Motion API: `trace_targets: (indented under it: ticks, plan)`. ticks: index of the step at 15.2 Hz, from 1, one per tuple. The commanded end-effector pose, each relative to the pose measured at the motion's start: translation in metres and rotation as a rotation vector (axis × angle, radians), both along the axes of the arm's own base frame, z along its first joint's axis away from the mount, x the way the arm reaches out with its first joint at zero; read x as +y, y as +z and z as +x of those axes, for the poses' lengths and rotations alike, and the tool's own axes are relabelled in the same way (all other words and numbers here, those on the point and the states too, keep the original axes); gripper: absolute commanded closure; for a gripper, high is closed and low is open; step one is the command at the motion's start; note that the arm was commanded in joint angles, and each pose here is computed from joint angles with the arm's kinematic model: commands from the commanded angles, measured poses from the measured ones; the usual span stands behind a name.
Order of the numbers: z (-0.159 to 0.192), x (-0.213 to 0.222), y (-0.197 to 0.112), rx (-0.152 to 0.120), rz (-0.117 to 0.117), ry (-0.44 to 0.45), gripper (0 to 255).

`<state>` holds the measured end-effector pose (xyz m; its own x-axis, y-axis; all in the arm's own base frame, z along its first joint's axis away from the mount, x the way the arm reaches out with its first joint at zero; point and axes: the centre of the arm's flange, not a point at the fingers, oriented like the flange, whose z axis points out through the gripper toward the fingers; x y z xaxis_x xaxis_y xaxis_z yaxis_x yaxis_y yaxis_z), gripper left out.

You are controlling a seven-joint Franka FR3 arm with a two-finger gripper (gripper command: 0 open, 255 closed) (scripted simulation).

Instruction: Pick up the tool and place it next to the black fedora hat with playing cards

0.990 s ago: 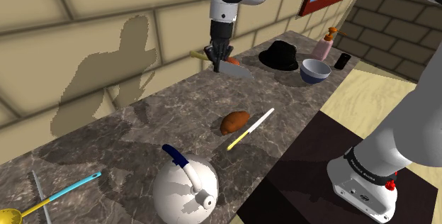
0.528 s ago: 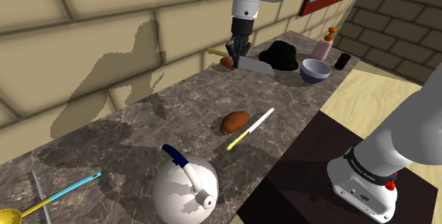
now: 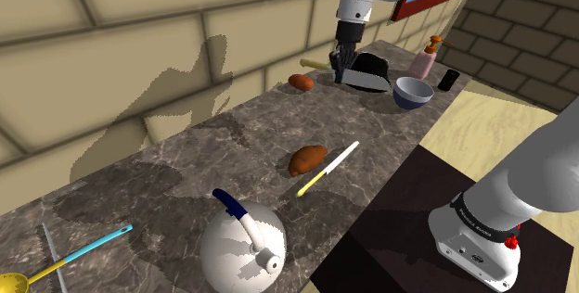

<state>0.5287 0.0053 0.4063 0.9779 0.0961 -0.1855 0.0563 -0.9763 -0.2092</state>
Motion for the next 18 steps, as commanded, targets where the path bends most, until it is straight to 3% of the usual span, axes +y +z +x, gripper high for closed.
trace_targets:
  ticks: [1, 15, 18]
  plan:
    - [-0.006, -0.024, -0.001, 0.000, 0.000, 0.002, 255]
    - [-0.058, -0.202, -0.001, 0.000, 0.000, 0.002, 255]
    - [-0.059, -0.206, -0.012, 0.000, 0.000, 0.002, 255]
